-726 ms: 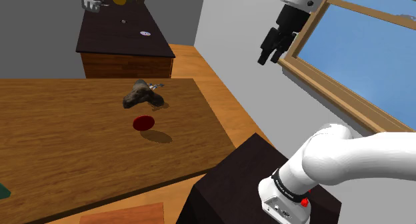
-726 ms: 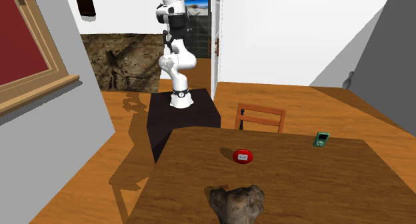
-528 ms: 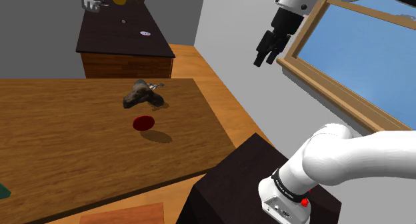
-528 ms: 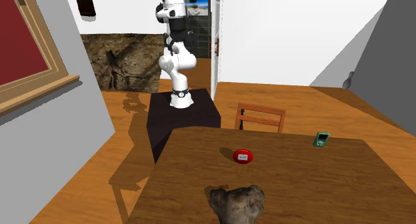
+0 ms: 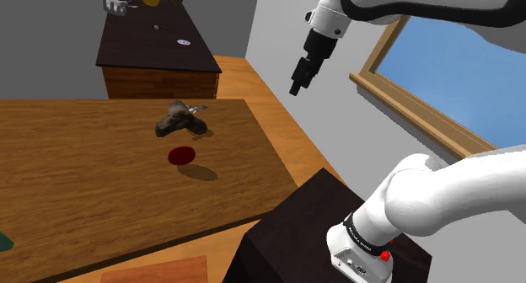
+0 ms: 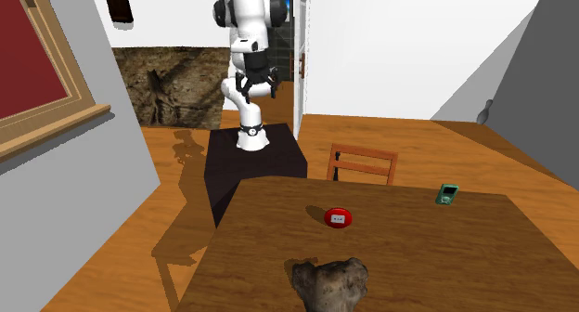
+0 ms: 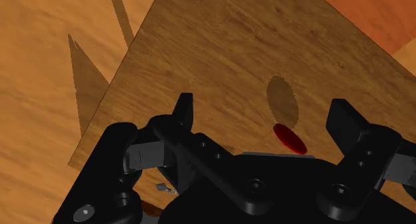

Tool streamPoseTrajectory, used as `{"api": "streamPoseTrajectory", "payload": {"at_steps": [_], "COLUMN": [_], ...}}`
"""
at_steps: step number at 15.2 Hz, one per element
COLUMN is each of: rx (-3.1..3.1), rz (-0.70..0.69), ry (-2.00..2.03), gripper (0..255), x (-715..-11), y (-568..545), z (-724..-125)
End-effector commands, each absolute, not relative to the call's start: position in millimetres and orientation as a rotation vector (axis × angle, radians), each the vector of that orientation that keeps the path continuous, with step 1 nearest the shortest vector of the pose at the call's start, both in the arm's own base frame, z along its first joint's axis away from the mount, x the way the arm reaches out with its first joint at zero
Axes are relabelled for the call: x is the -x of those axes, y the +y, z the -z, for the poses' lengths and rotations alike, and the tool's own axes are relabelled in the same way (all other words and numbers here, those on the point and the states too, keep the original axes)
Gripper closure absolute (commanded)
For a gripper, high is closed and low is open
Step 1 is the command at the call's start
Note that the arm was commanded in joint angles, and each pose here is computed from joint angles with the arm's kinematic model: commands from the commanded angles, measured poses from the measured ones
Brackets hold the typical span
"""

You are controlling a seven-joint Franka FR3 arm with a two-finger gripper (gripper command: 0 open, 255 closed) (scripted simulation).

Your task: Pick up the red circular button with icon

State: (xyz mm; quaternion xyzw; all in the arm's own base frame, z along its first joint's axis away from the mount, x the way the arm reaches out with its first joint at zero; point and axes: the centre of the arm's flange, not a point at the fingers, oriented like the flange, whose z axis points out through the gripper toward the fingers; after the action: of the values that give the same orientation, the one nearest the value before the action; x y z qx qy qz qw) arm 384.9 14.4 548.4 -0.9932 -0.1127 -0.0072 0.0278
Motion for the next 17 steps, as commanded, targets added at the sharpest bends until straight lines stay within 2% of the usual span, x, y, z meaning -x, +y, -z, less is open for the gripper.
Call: {"api": "streamPoseTrajectory", "payload": {"at_steps": [1,17], "rx": [3.056,2.883], "rz": [0.026,0.037], "ry": [-0.441,-1.142], "gripper": [0,0], "x": [-406,-540], "y": [19,106], "z": [-531,-393]}}
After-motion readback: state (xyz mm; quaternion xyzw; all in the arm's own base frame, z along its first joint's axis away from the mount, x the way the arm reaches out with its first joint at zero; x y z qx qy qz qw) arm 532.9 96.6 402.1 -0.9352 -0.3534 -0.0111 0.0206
